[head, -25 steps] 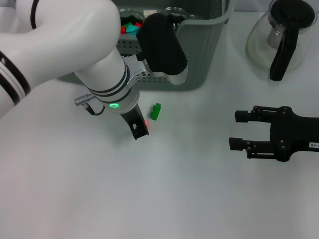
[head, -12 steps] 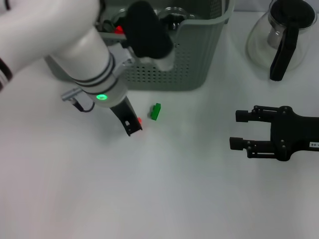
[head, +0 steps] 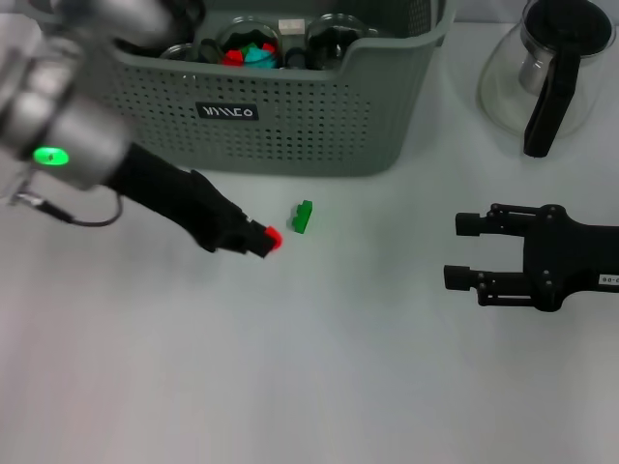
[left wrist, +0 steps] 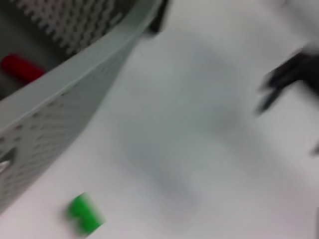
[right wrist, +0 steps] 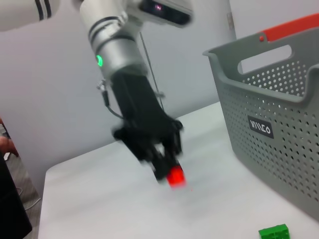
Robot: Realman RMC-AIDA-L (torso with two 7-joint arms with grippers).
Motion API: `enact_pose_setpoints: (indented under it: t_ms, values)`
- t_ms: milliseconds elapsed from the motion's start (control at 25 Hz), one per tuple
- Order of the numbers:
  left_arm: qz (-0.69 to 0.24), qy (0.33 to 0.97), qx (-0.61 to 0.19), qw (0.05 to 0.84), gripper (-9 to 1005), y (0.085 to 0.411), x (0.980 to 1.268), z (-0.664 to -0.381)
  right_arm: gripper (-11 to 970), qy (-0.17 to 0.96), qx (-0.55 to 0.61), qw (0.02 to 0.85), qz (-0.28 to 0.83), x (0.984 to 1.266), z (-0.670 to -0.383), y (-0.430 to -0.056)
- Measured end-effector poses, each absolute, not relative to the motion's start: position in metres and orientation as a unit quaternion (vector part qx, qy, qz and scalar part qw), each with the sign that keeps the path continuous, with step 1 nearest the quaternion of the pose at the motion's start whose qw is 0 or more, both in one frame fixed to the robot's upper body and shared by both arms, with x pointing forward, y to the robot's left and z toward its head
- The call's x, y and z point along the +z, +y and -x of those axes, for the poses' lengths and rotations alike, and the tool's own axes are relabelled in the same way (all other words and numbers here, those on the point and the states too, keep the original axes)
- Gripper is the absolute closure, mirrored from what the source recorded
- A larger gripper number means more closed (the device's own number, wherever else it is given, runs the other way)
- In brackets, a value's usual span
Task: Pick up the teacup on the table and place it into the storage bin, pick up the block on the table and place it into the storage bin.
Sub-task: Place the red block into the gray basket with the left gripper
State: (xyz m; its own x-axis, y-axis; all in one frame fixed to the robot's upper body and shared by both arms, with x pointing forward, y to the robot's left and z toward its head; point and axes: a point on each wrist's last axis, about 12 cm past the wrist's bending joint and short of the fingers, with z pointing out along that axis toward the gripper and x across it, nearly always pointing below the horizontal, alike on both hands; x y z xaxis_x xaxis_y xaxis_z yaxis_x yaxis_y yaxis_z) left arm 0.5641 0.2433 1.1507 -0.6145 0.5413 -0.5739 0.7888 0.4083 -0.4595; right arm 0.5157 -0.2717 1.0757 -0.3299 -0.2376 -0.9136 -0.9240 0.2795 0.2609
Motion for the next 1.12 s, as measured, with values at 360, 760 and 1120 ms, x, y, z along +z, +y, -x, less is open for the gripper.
enact_pose_setpoints:
  t_ms: [360,760,1120]
  values:
    - [-0.316,0.679,-0.573,0.332,879,0.296,1.177,-0.562,171,0.690,0.430,0.399,0.424,1.078,-0.518,-0.269]
    - [-0.222,0.730,-0.505,0.403,876,0.295,1.257,-0.633,171,0.689,0.429,0.399,0.427,1.079,-0.520,-0.269]
    - [-0.252,0.885,-0.203,0.334,872,0.245,1.259,-0.692,171,0.687,0.430,0.399,0.428,1.079,-0.521,-0.267]
